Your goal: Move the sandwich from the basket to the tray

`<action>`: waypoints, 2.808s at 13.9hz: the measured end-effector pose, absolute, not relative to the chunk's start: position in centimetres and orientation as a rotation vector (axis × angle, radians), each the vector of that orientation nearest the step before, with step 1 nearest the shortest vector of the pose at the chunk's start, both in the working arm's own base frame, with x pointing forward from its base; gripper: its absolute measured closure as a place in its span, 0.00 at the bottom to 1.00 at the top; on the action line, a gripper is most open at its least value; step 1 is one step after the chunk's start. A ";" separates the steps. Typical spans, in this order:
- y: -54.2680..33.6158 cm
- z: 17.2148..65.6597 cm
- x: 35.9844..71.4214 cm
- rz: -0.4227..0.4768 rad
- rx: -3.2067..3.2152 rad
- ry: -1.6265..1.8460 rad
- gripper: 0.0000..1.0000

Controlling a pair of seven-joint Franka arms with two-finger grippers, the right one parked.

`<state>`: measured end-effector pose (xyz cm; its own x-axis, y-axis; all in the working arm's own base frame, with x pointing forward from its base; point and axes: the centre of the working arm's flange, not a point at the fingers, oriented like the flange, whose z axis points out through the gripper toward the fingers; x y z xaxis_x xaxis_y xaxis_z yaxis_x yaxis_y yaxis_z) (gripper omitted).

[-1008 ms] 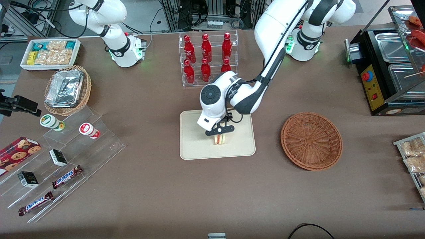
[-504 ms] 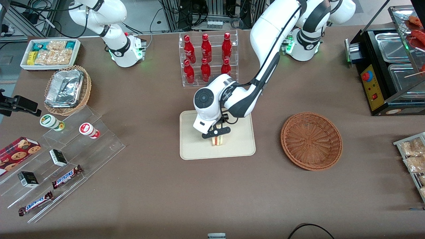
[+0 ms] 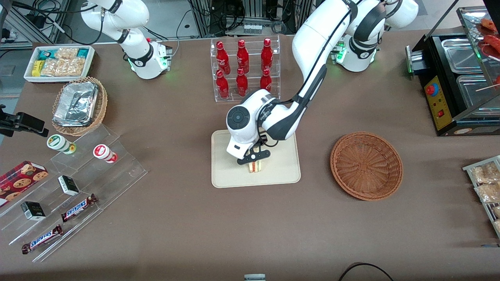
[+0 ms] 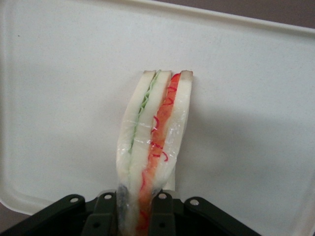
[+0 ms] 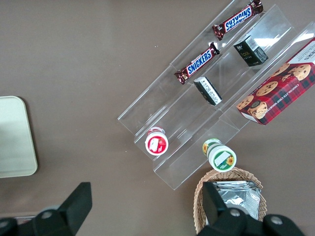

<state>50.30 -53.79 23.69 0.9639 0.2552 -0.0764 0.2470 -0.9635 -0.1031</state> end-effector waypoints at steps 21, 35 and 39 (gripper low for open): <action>-40.4 42.6 57.3 0.161 -3.023 -0.283 0.00; -12.0 52.3 56.1 0.331 -3.076 0.110 0.00; -7.5 56.2 54.0 0.367 -3.089 0.169 0.00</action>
<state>53.98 -7.51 56.23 0.9664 -0.1046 -0.2348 -0.1109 -0.9937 -0.0134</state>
